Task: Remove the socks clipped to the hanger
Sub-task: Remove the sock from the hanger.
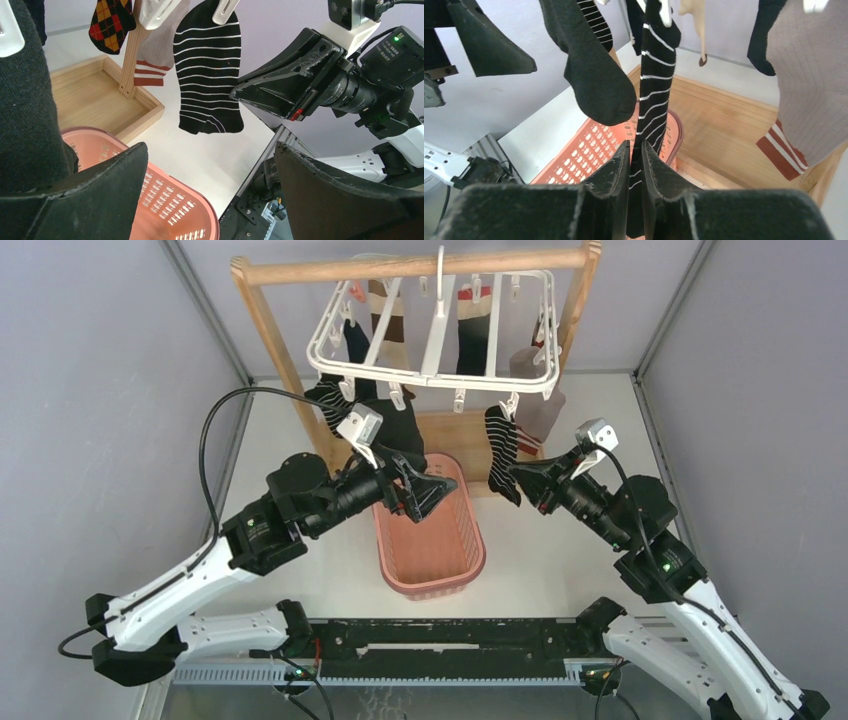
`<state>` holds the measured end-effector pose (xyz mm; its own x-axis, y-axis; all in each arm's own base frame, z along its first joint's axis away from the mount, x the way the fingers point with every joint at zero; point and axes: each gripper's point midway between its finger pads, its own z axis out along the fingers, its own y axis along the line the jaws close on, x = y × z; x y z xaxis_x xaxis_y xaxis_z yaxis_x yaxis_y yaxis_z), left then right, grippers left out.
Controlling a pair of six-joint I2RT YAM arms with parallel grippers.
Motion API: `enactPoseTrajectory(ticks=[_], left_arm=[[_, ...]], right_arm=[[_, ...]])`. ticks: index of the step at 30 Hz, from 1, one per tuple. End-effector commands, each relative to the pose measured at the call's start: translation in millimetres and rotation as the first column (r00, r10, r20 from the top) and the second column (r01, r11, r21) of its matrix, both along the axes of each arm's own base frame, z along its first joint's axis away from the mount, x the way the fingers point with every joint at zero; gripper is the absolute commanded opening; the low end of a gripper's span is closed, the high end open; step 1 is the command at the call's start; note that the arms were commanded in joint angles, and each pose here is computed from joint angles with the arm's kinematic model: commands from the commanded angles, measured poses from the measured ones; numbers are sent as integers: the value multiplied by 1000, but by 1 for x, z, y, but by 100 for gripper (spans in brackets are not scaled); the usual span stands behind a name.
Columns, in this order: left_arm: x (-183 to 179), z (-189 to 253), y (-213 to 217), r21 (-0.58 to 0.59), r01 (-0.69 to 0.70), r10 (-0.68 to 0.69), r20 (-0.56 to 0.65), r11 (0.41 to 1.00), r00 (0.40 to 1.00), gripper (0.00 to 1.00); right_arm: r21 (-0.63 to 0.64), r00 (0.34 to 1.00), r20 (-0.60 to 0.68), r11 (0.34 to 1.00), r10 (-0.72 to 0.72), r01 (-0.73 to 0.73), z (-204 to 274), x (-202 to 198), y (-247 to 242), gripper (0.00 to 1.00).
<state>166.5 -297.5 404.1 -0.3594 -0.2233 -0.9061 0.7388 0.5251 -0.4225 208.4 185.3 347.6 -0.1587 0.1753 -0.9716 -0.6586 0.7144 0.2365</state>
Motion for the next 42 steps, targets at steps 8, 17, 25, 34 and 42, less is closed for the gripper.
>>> enactPoseTrajectory(ticks=[8,17,25,34,42], left_arm=[[-5,33,15,-75,-8,15,86,997,996,100],[-5,27,19,-71,-19,24,81,997,996,100],[-6,24,24,-68,-29,35,85,997,996,100],[-6,19,27,-56,-38,43,87,998,995,100],[-6,17,29,-51,-40,44,89,998,995,100]], right_arm=[[-8,1000,-13,1000,-15,15,7,-1,-4,14],[-48,994,-7,993,-109,108,-5,21,-11,40],[-61,987,-2,985,-162,161,-11,37,-15,56],[-73,985,4,982,-172,172,-16,49,-12,77],[-54,994,40,993,-103,105,-14,52,3,83]])
